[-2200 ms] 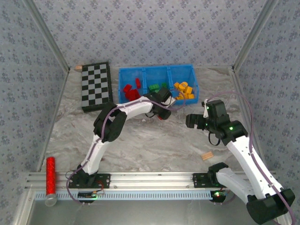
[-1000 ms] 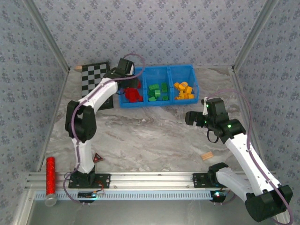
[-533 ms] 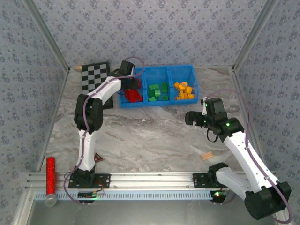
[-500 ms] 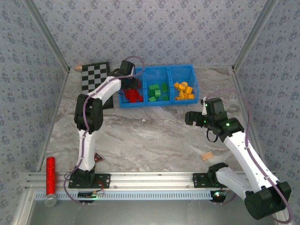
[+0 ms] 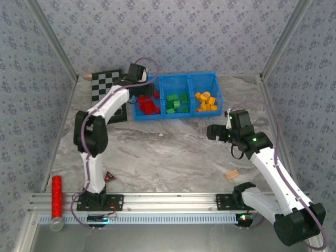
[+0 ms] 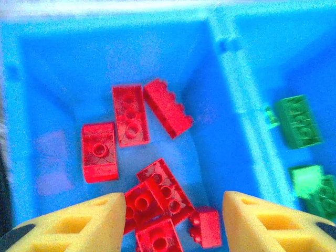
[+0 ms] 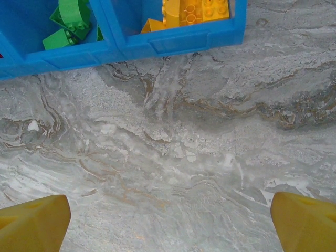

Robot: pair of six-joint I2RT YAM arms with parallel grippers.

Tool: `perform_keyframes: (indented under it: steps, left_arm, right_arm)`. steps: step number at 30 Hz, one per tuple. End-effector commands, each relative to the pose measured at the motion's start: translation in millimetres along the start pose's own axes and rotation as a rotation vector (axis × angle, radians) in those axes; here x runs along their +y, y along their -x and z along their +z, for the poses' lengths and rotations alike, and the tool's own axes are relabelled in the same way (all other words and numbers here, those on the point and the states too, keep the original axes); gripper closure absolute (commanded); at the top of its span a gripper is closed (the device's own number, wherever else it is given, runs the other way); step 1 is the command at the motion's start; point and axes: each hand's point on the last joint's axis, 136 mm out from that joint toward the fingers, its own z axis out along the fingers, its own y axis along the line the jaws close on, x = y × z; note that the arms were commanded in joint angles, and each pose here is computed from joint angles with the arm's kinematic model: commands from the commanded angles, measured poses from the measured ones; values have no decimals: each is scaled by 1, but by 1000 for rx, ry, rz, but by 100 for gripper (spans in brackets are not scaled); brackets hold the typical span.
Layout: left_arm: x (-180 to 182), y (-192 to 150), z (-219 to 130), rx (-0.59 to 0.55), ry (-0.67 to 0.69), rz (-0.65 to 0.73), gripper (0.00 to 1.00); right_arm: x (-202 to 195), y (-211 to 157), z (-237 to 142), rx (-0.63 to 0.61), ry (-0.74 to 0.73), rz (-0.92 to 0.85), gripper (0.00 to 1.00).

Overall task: Sort the legos into containers by color
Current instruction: Place the lego in the container, then reset both arms

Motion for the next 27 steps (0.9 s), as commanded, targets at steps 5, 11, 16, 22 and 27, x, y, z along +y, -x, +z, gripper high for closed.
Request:
perform_keyframes:
  steps: [5, 11, 16, 22, 27]
  left_arm:
    - [35, 15, -138, -297, 133, 131, 38]
    - [155, -71, -169, -344, 447, -37, 28]
    - [215, -129, -163, -579, 561, -123, 18]
    - [247, -144, -127, -503, 505, -195, 15]
    - [239, -146, -88, -465, 390, -159, 9]
  right_arm:
    - [-7, 20, 1, -121, -35, -37, 0]
    - [-10, 32, 8, -191, -28, -48, 0]
    - [-12, 37, 18, -190, -43, -70, 0]
    - [-15, 33, 23, -261, -37, -126, 0]
    - [-24, 26, 24, -344, -64, -153, 0]
